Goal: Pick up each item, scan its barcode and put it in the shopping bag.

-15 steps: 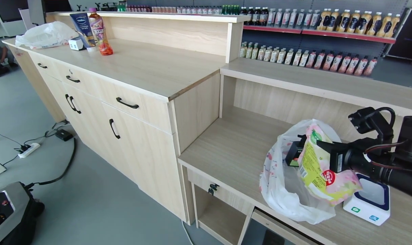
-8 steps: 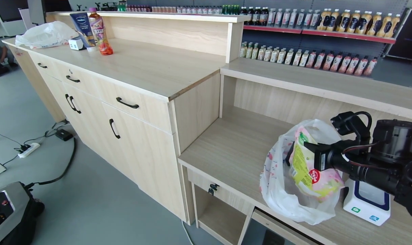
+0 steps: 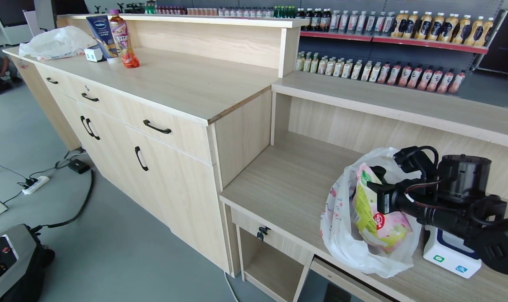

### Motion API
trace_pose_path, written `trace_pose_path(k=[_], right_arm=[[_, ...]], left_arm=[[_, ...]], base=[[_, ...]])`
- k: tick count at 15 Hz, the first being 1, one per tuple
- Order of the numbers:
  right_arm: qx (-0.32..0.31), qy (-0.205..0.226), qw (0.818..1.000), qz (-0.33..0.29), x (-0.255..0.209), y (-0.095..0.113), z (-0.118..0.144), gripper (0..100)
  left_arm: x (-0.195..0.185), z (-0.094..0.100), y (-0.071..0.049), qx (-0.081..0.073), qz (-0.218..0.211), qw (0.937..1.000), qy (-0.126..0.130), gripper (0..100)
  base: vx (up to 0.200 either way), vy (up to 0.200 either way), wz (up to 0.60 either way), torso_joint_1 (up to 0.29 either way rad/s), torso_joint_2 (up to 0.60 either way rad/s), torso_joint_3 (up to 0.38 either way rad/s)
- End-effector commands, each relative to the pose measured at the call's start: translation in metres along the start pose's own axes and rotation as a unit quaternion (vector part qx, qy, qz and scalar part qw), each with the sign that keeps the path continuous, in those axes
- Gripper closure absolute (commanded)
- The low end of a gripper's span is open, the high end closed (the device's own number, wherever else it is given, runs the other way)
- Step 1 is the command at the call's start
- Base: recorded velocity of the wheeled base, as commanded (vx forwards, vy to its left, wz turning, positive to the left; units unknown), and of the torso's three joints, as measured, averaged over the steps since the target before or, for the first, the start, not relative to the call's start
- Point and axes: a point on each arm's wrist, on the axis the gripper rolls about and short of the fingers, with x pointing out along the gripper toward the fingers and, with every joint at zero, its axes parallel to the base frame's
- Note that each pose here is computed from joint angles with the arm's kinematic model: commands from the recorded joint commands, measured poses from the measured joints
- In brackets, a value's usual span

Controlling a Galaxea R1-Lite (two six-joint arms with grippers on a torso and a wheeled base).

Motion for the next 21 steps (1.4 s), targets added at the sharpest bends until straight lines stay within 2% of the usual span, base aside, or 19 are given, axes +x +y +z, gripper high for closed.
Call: trace_pose_path(k=[1,6,7,10,15,16,17,21], right_arm=[[0.001,0.013,1.000,0.002,0.007,0.000,-0.007,100],[0.003,0.010,1.000,0.012,0.011,-0.003,-0.010,100],[0.006,0.009,1.000,0.014,0.010,-0.005,-0.011,0],[0.007,0.001,1.000,0.014,0.008,-0.009,-0.007,0],[-0.015,-0.068,0.997,0.035,-0.031,-0.007,0.039,0],[-0.037,-0.096,0.994,0.030,-0.053,-0.007,0.061,0],[-0.056,-0.110,0.992,0.024,-0.069,-0.007,0.072,0],[-0.166,-0.160,0.972,-0.047,-0.102,-0.024,0.098,0]], left_arm=[[0.000,0.000,0.000,0.000,0.000,1.0000,0.000,0],[0.000,0.000,0.000,0.000,0.000,1.0000,0.000,0],[0.000,0.000,0.000,0.000,0.000,1.0000,0.000,0],[0.000,0.000,0.000,0.000,0.000,1.0000,0.000,0],[0.000,0.000,0.000,0.000,0.000,1.0000,0.000,0],[0.000,0.000,0.000,0.000,0.000,1.0000,0.000,0],[0.000,0.000,0.000,0.000,0.000,1.0000,0.000,0],[0.000,0.000,0.000,0.000,0.000,1.0000,0.000,0]], base=[[0.000,0.000,0.00,0.000,0.00,0.000],[0.000,0.000,0.00,0.000,0.00,0.000],[0.000,0.000,0.00,0.000,0.00,0.000],[0.000,0.000,0.00,0.000,0.00,0.000],[0.000,0.000,0.00,0.000,0.00,0.000],[0.000,0.000,0.00,0.000,0.00,0.000],[0.000,0.000,0.00,0.000,0.00,0.000],[0.000,0.000,0.00,0.000,0.00,0.000]])
